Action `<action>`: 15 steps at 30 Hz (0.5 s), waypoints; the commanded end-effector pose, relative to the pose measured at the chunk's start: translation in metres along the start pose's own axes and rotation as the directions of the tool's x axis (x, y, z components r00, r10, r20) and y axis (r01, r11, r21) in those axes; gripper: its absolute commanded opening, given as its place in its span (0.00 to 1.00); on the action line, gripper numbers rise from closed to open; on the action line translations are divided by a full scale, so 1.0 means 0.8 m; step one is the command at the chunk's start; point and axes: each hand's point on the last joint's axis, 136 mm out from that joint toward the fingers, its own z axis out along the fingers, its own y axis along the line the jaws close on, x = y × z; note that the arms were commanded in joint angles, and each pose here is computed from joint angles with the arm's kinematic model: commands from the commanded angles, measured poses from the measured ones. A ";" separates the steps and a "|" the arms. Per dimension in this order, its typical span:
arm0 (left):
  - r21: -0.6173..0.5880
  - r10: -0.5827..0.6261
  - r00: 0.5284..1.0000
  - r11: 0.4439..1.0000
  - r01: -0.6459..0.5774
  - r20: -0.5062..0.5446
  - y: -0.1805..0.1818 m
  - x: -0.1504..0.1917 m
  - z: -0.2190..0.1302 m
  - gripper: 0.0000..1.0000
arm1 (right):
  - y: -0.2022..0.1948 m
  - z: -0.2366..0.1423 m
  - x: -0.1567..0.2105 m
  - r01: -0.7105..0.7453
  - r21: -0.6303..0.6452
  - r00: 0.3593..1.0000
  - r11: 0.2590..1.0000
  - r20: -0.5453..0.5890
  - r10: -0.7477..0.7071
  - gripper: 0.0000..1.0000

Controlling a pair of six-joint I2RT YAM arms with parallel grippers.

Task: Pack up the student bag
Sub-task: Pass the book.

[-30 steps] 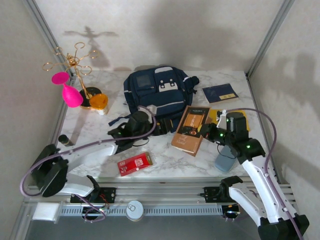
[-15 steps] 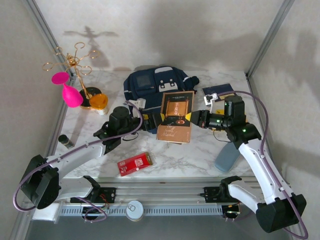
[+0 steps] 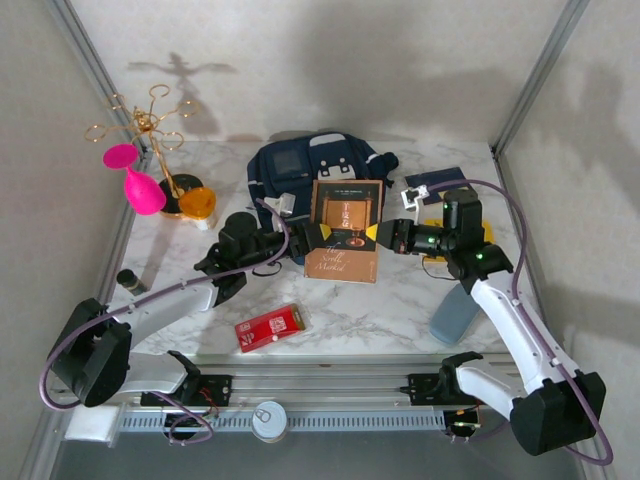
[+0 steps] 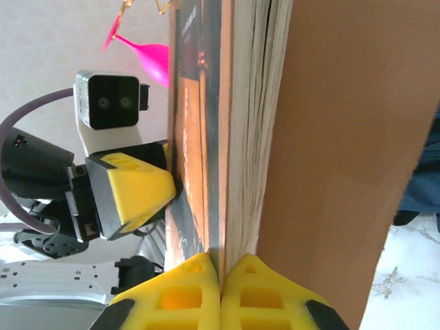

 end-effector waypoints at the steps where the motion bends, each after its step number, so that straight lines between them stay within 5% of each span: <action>1: 0.074 0.029 1.000 0.997 -0.029 0.005 -0.020 -0.003 0.000 0.31 | 0.003 0.003 -0.003 0.058 -0.020 0.998 0.998 0.010 -0.058 0.00; 2: 0.070 0.028 1.000 0.997 -0.028 0.005 -0.019 -0.003 0.001 0.27 | 0.001 0.003 -0.003 0.057 -0.018 0.998 0.998 0.008 -0.057 0.02; 6: 0.051 0.022 0.999 0.998 -0.024 0.039 -0.021 -0.015 0.000 0.10 | -0.016 0.003 -0.003 0.046 0.046 0.999 0.998 0.015 -0.047 0.44; 11: 0.086 -0.020 0.994 0.996 0.010 0.107 -0.035 -0.035 -0.002 0.00 | -0.046 0.000 0.002 -0.024 0.123 0.999 0.992 0.037 0.019 0.97; 15: 0.194 -0.089 0.985 0.979 0.060 0.145 -0.059 -0.047 -0.006 0.00 | -0.037 0.005 0.013 -0.051 0.008 0.998 0.999 0.025 0.051 0.99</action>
